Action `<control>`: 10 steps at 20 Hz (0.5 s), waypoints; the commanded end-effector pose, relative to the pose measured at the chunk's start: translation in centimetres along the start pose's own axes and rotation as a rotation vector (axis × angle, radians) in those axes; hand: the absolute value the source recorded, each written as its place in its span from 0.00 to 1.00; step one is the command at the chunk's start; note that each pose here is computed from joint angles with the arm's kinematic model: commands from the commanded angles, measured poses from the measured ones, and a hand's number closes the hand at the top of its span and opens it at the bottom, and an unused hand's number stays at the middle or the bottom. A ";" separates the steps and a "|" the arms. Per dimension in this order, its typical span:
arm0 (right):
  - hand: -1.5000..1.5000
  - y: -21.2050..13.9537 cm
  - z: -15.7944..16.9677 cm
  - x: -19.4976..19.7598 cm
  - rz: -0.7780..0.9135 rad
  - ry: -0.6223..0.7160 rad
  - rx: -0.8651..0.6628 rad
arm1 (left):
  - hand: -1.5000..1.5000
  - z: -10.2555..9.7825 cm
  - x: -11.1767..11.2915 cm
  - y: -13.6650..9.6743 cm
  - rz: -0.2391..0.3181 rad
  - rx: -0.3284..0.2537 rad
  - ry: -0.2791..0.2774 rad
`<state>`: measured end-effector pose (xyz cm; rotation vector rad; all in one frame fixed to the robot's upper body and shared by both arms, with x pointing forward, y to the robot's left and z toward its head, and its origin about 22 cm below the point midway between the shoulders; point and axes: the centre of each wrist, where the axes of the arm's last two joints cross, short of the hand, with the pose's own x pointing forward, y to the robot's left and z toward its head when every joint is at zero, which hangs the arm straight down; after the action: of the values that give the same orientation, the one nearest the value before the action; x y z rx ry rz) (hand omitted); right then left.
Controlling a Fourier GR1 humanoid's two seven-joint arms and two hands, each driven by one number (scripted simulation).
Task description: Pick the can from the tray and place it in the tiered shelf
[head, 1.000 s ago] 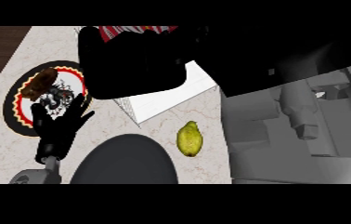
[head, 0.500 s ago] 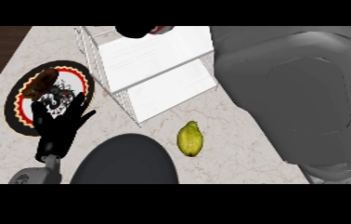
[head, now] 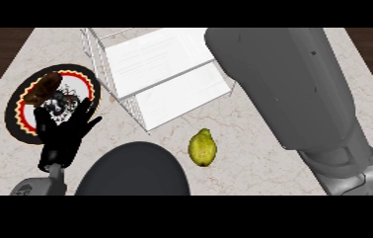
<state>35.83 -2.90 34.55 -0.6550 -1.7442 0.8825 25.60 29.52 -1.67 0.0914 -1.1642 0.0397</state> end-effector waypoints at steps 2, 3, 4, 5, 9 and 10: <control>1.00 0.7 -1.5 -0.7 0.017 -0.018 -0.040 | 0.50 0.3 -2.9 -0.5 -0.009 0.004 0.053; 1.00 0.5 -2.0 -1.4 -0.010 -0.031 -0.017 | 0.50 -1.0 -0.6 -0.6 -0.012 0.002 0.042; 1.00 0.6 -2.2 -0.6 -0.006 -0.038 -0.019 | 0.50 -0.7 -1.2 0.5 0.004 -0.016 0.036; 1.00 1.2 -2.5 -2.6 -0.021 -0.045 -0.034 | 0.50 0.4 -1.8 1.3 0.009 -0.010 0.059; 1.00 1.3 -2.5 -2.8 -0.020 -0.064 0.006 | 0.50 -0.3 -2.0 -0.1 -0.024 -0.003 0.048; 1.00 2.0 -2.2 -1.4 -0.029 -0.059 -0.006 | 0.50 0.2 -0.6 -1.4 0.010 -0.020 0.051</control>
<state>38.25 -2.57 33.14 -0.6236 -1.7931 0.8846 25.30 29.38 -1.68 0.0838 -1.1678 0.0329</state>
